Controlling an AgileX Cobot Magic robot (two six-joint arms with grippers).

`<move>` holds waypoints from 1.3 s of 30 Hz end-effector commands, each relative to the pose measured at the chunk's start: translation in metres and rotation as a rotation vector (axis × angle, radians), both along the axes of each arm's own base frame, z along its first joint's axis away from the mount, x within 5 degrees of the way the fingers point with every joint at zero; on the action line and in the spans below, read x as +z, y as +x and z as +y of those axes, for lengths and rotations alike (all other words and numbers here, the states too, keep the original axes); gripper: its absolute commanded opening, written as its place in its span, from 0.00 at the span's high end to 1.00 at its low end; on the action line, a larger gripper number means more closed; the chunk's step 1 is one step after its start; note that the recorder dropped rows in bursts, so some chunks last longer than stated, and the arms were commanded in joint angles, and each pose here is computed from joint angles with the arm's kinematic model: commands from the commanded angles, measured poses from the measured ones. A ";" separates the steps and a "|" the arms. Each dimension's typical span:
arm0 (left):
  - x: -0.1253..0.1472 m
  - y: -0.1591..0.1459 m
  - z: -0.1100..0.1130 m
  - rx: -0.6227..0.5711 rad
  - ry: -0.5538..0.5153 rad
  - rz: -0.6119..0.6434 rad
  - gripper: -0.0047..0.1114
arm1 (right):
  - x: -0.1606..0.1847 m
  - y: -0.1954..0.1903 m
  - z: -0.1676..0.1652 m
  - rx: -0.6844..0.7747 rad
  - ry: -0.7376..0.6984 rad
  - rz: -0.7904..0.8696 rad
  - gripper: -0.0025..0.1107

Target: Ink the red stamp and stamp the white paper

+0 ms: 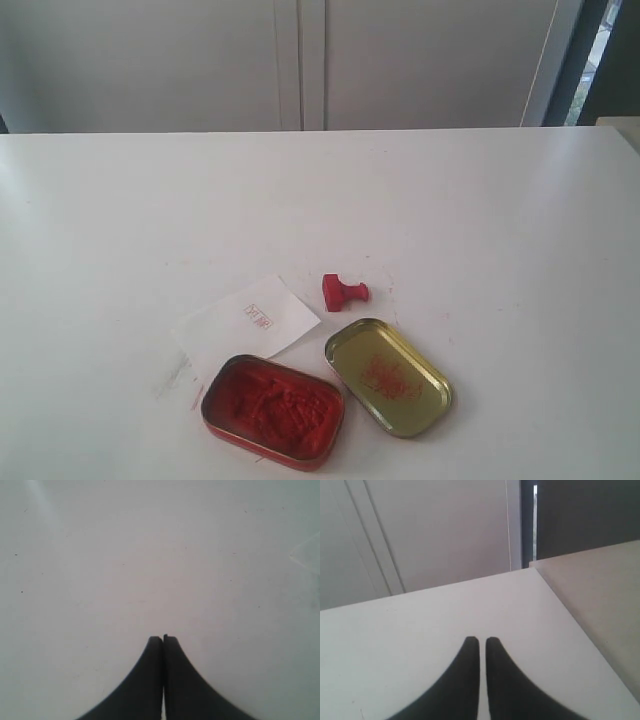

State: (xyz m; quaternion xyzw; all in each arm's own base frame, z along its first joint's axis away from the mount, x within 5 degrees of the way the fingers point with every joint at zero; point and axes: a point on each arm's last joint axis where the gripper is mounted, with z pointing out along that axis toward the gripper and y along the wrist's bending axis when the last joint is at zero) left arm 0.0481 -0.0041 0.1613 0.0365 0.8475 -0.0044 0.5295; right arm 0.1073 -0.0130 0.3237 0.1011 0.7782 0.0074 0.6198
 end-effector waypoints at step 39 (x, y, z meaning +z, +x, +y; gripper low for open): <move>-0.004 0.000 0.000 0.000 -0.004 0.014 0.96 | -0.042 -0.056 0.007 -0.009 -0.030 -0.166 0.93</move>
